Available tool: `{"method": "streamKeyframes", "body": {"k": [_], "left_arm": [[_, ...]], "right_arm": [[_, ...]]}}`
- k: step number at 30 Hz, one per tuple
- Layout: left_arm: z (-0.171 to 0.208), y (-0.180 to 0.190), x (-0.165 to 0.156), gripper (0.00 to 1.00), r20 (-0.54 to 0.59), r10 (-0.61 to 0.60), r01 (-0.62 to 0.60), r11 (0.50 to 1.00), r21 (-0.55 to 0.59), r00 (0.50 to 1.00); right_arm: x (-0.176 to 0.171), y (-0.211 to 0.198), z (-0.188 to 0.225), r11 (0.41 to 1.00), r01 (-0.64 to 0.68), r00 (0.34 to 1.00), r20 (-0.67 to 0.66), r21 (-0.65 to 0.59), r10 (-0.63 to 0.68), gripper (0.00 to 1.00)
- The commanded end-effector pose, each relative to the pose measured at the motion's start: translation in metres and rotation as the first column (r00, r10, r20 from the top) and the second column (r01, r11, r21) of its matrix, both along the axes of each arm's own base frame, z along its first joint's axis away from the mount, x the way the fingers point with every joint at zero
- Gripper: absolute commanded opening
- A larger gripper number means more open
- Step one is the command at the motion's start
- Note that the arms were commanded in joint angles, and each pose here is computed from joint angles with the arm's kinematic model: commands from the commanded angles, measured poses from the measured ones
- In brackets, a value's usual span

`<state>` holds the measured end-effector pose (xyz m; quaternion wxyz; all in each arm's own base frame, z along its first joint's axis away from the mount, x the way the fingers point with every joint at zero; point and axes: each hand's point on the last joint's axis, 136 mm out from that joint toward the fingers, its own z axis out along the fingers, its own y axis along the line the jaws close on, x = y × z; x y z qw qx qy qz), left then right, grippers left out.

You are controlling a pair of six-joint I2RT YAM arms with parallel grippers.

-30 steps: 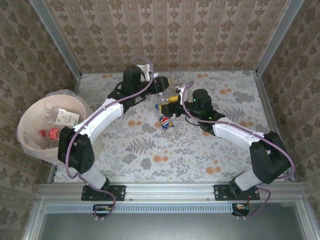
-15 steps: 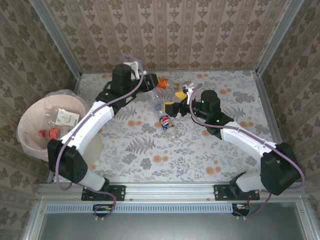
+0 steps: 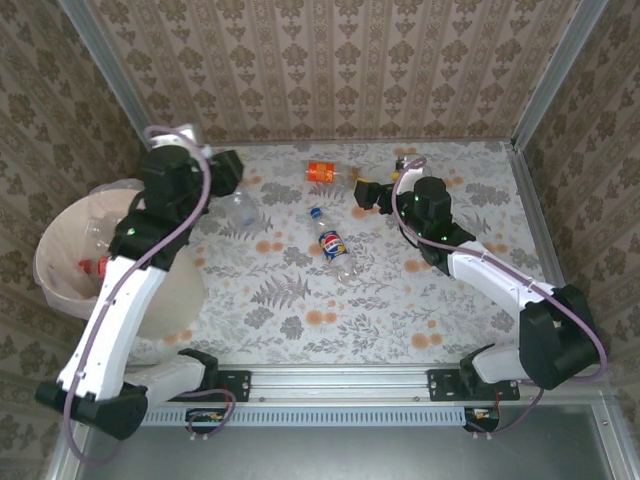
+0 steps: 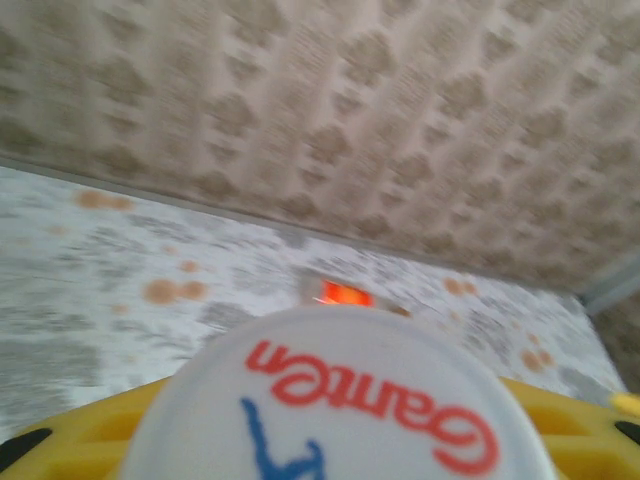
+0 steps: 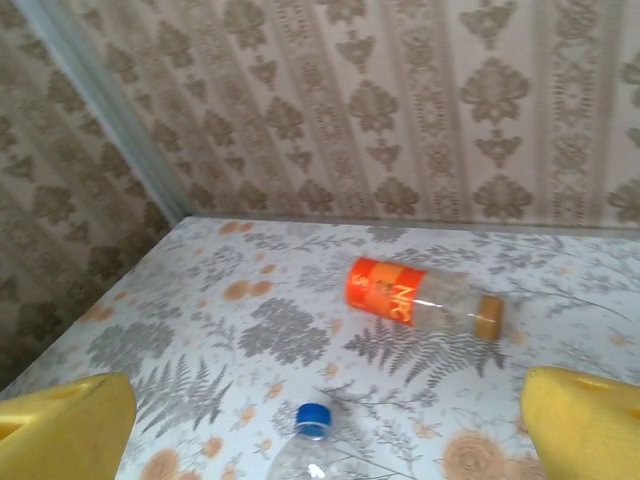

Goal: Put the plastic bottles in the bin

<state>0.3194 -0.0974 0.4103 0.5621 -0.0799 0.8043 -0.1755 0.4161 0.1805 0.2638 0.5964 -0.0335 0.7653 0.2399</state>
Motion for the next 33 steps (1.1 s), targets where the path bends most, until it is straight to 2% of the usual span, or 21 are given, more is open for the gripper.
{"method": "streamKeyframes", "body": {"k": [1, 3, 7, 11, 13, 16, 22, 23, 26, 27, 28, 30, 33], "left_arm": [[0.017, 0.063, -0.031, 0.52, 0.037, 0.216, -0.219, 0.968, 0.127, 0.976], [0.025, 0.091, -0.045, 0.51, 0.068, 0.316, -0.323, 0.934, 0.151, 0.946], [0.037, 0.128, -0.067, 0.51, 0.104, 0.436, -0.448, 0.874, 0.185, 0.894], [0.039, 0.163, -0.09, 0.51, 0.104, 0.578, -0.584, 0.77, 0.258, 0.809], [0.038, 0.18, -0.101, 0.52, 0.108, 0.653, -0.652, 0.7, 0.293, 0.75], [0.03, 0.196, -0.108, 0.52, 0.093, 0.713, -0.701, 0.641, 0.313, 0.695], [0.002, 0.225, -0.117, 0.51, 0.007, 0.809, -0.766, 0.554, 0.325, 0.588], [-0.004, 0.228, -0.119, 0.51, -0.012, 0.819, -0.777, 0.548, 0.309, 0.573], [-0.036, 0.234, -0.114, 0.51, -0.119, 0.818, -0.786, 0.574, 0.23, 0.562], [-0.046, 0.236, -0.115, 0.53, -0.157, 0.822, -0.794, 0.57, 0.214, 0.548], [-0.055, 0.24, -0.12, 0.62, -0.188, 0.837, -0.812, 0.546, 0.208, 0.514], [-0.058, 0.247, -0.135, 0.9, -0.201, 0.871, -0.848, 0.486, 0.211, 0.449], [-0.042, 0.253, -0.152, 0.97, -0.154, 0.904, -0.878, 0.426, 0.218, 0.4]], "right_arm": [[0.003, -0.006, -0.01, 0.999, 0.04, 0.999, -0.037, 0.019, -0.039, 1.0], [0.007, -0.003, -0.022, 0.999, 0.037, 0.998, -0.06, 0.008, -0.037, 1.0], [0.008, -0.003, -0.025, 0.999, 0.033, 0.997, -0.072, 0.005, -0.032, 1.0], [0.008, -0.003, -0.028, 1.0, 0.029, 0.996, -0.081, -0.001, -0.029, 1.0], [0.008, -0.003, -0.028, 1.0, 0.028, 0.996, -0.083, -0.001, -0.028, 1.0], [0.007, -0.002, -0.028, 1.0, 0.019, 0.996, -0.086, -0.014, -0.02, 1.0], [0.007, 0.0, -0.02, 0.999, 0.001, 0.997, -0.083, -0.041, -0.005, 1.0], [0.008, 0.001, -0.018, 0.999, -0.005, 0.997, -0.081, -0.047, 0.002, 1.0], [0.009, 0.004, -0.014, 0.998, -0.023, 0.997, -0.081, -0.066, 0.018, 1.0], [0.009, 0.004, -0.013, 0.997, -0.028, 0.996, -0.081, -0.07, 0.022, 1.0], [0.01, 0.005, -0.011, 0.997, -0.03, 0.997, -0.078, -0.072, 0.025, 1.0], [0.011, 0.006, -0.01, 0.997, -0.032, 0.997, -0.078, -0.073, 0.026, 1.0], [0.011, 0.008, -0.011, 0.997, -0.038, 0.996, -0.087, -0.063, 0.032, 1.0]]}}
